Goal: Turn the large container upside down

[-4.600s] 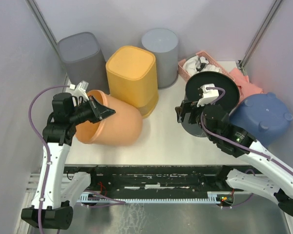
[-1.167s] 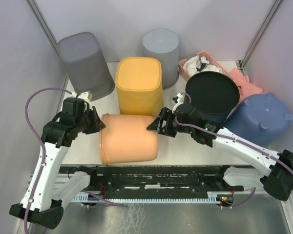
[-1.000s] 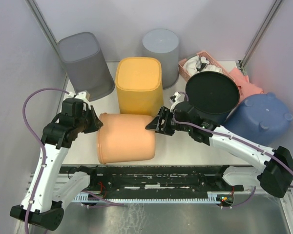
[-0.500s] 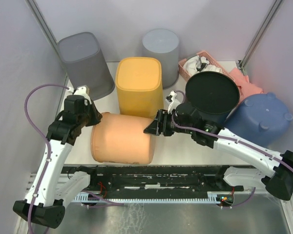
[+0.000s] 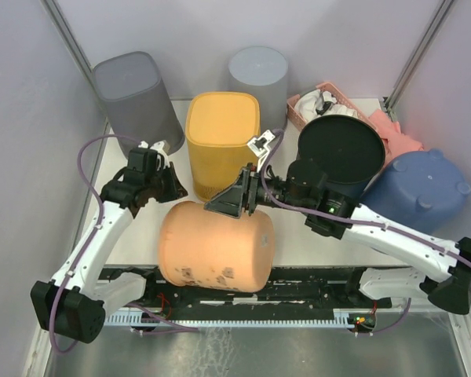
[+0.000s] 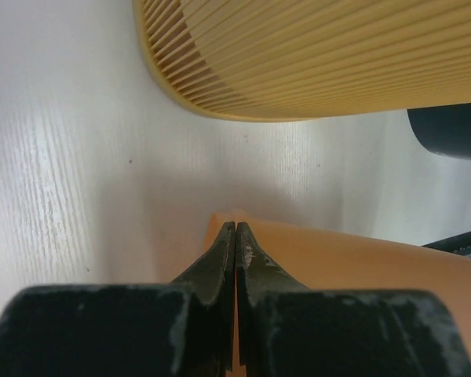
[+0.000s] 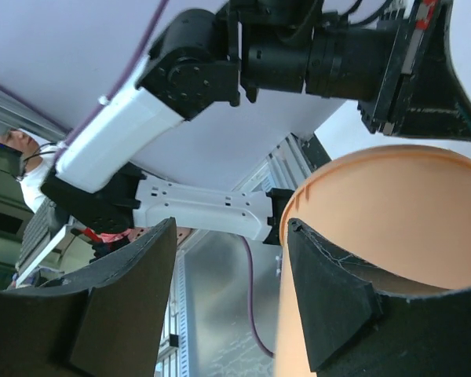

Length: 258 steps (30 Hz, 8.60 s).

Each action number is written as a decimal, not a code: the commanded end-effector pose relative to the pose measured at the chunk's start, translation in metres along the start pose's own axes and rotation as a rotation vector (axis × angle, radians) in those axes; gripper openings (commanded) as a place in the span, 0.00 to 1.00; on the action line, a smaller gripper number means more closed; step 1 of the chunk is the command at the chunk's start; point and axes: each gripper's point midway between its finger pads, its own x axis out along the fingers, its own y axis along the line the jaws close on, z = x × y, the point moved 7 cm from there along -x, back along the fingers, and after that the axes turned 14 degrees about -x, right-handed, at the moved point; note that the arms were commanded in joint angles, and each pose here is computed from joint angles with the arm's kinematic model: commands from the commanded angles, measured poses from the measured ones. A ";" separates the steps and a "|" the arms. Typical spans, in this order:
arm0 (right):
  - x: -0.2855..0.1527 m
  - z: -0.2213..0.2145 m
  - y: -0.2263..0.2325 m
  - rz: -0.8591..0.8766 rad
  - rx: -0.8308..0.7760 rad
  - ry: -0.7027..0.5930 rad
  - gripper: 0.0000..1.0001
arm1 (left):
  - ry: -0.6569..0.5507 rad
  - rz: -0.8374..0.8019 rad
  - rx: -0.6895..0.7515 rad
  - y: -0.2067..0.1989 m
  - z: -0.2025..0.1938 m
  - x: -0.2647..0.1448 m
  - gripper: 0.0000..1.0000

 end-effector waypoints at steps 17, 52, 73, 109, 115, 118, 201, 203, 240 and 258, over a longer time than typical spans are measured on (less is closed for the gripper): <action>-0.076 -0.027 -0.066 -0.758 -0.289 0.128 0.92 | -0.236 -0.140 0.144 -0.062 0.066 -0.069 0.39; -0.123 -0.110 -0.072 -0.608 0.212 -0.026 0.82 | 0.061 -0.299 0.212 -0.020 -0.046 -0.064 0.45; -0.056 -0.045 -0.005 -0.149 0.055 0.013 0.60 | -0.006 -0.026 0.129 0.015 -0.042 -0.032 0.24; 0.048 -0.059 -0.048 -0.168 0.024 -0.032 0.62 | -0.153 0.117 -0.109 0.000 0.017 0.034 0.31; 0.028 -0.022 -0.028 -0.212 -0.154 -0.005 0.68 | -0.269 0.100 -0.056 -0.029 0.079 -0.001 0.38; 0.002 -0.022 -0.026 -0.243 -0.286 0.066 0.74 | -0.369 0.086 -0.016 -0.048 0.105 -0.039 0.44; -0.161 0.036 -0.067 -1.447 -0.689 -0.149 0.99 | -0.463 -0.160 0.228 -0.032 0.044 -0.103 0.78; -0.161 0.036 -0.066 -1.443 -0.678 -0.158 0.99 | -0.457 -0.160 0.224 -0.031 0.043 -0.101 0.78; -0.158 0.025 -0.072 -1.421 -0.613 -0.186 0.99 | -0.591 -0.109 0.136 -0.014 0.041 -0.103 0.83; -0.162 0.024 -0.072 -1.421 -0.599 -0.197 0.99 | -0.598 -0.119 0.116 -0.014 0.039 -0.102 0.83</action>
